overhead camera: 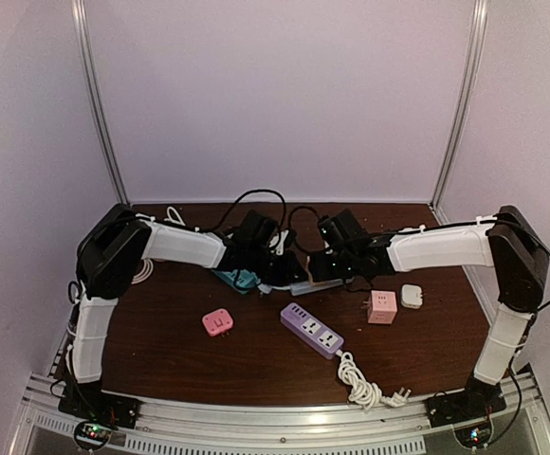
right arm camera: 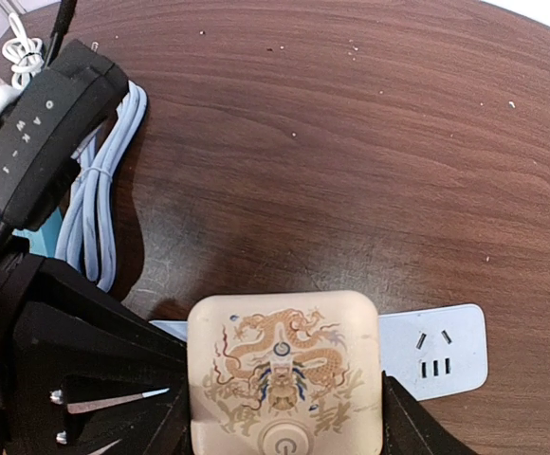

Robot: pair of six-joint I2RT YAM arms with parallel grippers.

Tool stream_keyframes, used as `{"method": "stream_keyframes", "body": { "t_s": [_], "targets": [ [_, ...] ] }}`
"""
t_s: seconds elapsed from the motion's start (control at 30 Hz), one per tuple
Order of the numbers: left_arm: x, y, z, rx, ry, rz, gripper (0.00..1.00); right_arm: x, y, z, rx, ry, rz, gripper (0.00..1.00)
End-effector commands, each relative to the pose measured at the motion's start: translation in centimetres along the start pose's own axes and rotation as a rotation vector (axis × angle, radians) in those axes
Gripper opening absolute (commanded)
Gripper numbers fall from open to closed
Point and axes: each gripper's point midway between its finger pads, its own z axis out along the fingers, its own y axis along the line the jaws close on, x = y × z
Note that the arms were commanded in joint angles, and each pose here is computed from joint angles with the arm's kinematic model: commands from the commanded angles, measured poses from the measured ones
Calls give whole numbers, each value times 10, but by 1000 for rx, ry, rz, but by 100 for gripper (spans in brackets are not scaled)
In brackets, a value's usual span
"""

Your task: Pull the plug off the socket

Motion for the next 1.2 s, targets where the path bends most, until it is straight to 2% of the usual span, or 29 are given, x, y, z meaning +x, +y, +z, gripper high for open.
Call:
{"method": "stream_keyframes", "body": {
  "t_s": [0.0, 0.17, 0.4, 0.73, 0.97, 1.1, 1.17],
  "targets": [
    [-14, -12, 7, 81, -28, -71, 14, -30, 11, -4, -23, -117, 61, 17],
    [-3, 5, 16, 42, 0, -141, 13, -27, 9, -1, -13, -117, 63, 17],
    [23, 45, 27, -131, 96, -211, 9, -29, 13, -8, 5, -142, 20, 15],
    [53, 85, 34, -268, 172, -242, 8, -38, 32, -26, -94, -173, -12, 15],
    [62, 96, 37, -324, 192, -249, 7, -29, 54, -27, -8, -177, -139, 15],
    [67, 101, 38, -352, 206, -248, 7, -26, 47, -26, 0, -177, -117, 14],
    [68, 102, 38, -359, 210, -249, 7, -27, 44, -27, -53, -166, -67, 14]
  ]
}}
